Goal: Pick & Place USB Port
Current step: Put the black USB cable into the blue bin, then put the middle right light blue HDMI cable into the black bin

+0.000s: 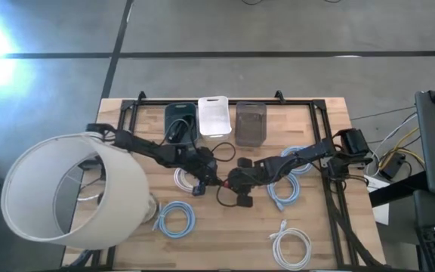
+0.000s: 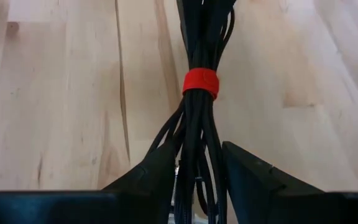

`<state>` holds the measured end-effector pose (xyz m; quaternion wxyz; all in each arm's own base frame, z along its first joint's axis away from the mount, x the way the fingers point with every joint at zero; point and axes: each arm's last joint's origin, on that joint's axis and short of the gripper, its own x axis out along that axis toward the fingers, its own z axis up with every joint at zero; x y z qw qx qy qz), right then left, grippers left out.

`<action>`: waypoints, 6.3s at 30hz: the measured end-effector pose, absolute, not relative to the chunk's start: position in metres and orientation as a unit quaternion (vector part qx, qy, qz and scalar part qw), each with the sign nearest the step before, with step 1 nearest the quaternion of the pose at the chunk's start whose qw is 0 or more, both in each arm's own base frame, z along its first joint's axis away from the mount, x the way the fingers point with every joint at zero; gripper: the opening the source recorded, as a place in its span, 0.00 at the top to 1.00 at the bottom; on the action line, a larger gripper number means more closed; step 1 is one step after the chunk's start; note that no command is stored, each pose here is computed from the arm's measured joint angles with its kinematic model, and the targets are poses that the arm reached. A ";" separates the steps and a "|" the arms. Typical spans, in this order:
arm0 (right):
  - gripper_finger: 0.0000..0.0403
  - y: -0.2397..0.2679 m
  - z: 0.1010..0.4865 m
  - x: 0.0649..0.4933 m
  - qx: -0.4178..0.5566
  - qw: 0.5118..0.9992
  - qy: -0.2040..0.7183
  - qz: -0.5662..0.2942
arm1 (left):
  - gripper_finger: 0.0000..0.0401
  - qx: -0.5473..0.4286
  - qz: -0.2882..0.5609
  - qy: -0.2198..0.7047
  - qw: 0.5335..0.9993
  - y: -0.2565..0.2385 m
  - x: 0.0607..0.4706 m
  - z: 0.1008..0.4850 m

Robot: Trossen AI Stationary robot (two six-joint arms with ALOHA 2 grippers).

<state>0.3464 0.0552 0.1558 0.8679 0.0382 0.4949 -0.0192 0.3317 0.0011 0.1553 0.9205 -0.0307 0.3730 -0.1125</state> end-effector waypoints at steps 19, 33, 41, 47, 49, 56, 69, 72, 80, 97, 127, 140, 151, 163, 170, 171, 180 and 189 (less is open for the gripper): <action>0.81 0.053 0.159 0.336 0.025 0.838 0.544 -0.032 | 0.92 0.011 -0.033 0.361 0.932 0.005 0.336 0.155; 0.63 0.042 0.215 0.308 -0.021 0.858 0.500 -0.114 | 0.92 0.087 0.113 0.324 0.935 0.017 0.345 0.193; 0.59 0.033 0.254 0.276 -0.011 0.866 0.441 -0.236 | 0.93 0.176 0.389 0.357 0.831 0.034 0.318 0.239; 0.56 0.030 0.255 0.262 -0.001 0.874 0.415 -0.252 | 0.92 0.120 0.522 0.344 0.771 0.044 0.277 0.255; 0.56 0.030 0.249 0.259 -0.002 0.873 0.417 -0.252 | 0.93 0.084 0.547 0.342 0.759 0.048 0.266 0.255; 0.56 0.030 0.230 0.260 -0.005 0.869 0.426 -0.252 | 0.92 -0.025 0.552 0.387 0.739 0.069 0.247 0.228; 0.56 0.033 0.217 0.267 0.008 0.862 0.456 -0.220 | 0.91 -0.106 0.507 0.423 0.744 0.085 0.244 0.193; 0.56 0.033 0.217 0.267 0.008 0.863 0.456 -0.220 | 0.91 -0.109 0.497 0.393 0.766 0.087 0.251 0.197; 0.56 0.033 0.218 0.267 0.009 0.863 0.454 -0.220 | 0.91 -0.096 0.421 0.385 0.816 0.088 0.263 0.201; 0.56 0.033 0.218 0.267 0.011 0.863 0.455 -0.219 | 0.75 -0.083 0.457 0.398 0.792 0.103 0.254 0.200; 0.55 0.038 0.188 0.242 0.305 0.742 0.526 -0.283 | 0.71 -0.079 0.146 0.342 0.925 0.068 0.291 0.226; 0.55 0.049 0.152 0.220 0.448 0.646 0.503 -0.360 | 0.71 -0.077 0.134 0.344 0.926 0.062 0.292 0.225; 0.56 0.047 0.127 0.212 0.461 0.675 0.469 -0.335 | 0.71 -0.078 0.135 0.354 0.922 0.061 0.290 0.219; 0.90 0.052 0.142 0.232 0.429 0.739 0.462 -0.238 | 0.71 -0.078 0.139 0.355 0.921 0.062 0.289 0.218; 0.92 0.062 0.184 0.264 0.392 0.805 0.430 -0.114 | 0.71 -0.078 0.138 0.355 0.921 0.061 0.289 0.217; 0.92 0.063 0.191 0.268 0.377 0.818 0.423 -0.100 | 0.71 -0.078 0.138 0.354 0.922 0.061 0.289 0.217; 0.89 0.037 0.246 0.295 0.189 0.909 0.320 -0.189 | 0.71 -0.077 0.138 0.344 0.925 0.062 0.290 0.218; 0.90 -0.032 0.255 0.293 0.110 0.876 0.308 -0.356 | 0.71 -0.079 0.138 0.339 0.927 0.062 0.291 0.219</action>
